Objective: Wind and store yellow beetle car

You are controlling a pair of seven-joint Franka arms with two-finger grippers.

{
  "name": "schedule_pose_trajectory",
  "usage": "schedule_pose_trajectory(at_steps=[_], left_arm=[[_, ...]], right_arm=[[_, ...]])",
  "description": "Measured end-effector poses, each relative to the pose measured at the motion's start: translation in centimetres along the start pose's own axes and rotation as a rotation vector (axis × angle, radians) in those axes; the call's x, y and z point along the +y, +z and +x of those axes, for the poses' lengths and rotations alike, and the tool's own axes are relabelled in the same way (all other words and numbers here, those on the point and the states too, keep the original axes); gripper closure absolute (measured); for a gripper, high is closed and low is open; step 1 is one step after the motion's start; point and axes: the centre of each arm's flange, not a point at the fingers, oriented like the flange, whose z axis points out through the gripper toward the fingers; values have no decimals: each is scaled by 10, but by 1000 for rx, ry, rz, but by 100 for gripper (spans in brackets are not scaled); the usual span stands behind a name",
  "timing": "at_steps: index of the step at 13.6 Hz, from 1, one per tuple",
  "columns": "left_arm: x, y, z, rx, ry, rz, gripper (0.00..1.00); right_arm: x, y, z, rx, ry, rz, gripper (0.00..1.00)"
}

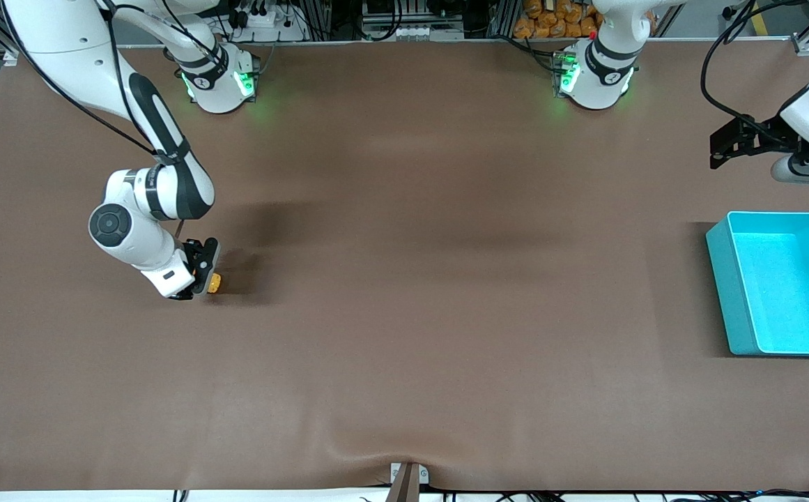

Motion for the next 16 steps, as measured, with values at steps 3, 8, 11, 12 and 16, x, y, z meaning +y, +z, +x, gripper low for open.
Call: schedule_pose_trajectory(at_steps=[3, 8, 11, 12, 16], left_arm=[[-1, 0, 0, 0, -3, 0, 0], [-8, 0, 0, -1, -14, -1, 0], [-7, 0, 0, -1, -12, -1, 0], [-7, 0, 0, -1, -12, -1, 0], [-7, -2, 0, 8, -13, -1, 0]], right_arm=[[0, 3, -4, -3, 7, 5, 54], [2, 3, -14, -4, -5, 11, 60], [3, 3, -18, -3, -31, 10, 60], [3, 3, -21, -3, -46, 10, 60], [7, 4, -41, -2, -64, 14, 60]])
